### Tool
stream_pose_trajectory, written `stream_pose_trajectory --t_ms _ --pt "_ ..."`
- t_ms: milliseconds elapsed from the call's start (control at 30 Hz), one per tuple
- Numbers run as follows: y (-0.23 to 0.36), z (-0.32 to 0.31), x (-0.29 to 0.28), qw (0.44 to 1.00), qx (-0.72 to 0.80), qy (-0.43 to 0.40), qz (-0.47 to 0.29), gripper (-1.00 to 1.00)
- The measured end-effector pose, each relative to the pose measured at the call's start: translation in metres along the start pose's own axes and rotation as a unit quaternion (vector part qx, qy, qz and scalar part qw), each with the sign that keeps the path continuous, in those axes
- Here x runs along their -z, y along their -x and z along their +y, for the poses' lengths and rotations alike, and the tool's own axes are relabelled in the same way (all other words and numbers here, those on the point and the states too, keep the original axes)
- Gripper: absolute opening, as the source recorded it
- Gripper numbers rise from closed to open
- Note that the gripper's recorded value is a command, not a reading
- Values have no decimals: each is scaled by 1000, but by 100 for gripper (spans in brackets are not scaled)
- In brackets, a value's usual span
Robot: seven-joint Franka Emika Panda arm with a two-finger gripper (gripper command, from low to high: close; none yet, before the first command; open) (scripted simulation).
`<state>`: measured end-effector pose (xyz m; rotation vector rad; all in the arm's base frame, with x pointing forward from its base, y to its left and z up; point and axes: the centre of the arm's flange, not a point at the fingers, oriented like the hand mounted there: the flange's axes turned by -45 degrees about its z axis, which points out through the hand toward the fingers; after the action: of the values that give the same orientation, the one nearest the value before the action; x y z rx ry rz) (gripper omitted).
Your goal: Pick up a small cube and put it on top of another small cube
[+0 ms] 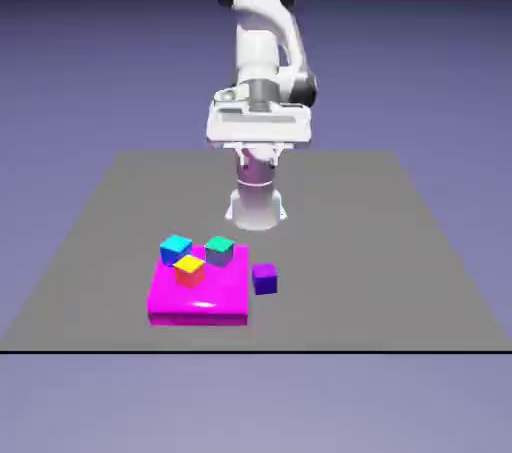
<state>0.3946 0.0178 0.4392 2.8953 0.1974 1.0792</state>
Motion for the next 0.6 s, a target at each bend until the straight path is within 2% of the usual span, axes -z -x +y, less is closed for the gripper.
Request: stream_pose_trajectory --t_ms 133,267,433,600 --pt "32 -42 -54 982 135 -1 -136 0" --pt "76 -76 -97 929 265 1 -259 0" --pt "135 -108 -135 824 418 9 -383 0" --pt "187 -129 -159 692 554 25 -462 0"
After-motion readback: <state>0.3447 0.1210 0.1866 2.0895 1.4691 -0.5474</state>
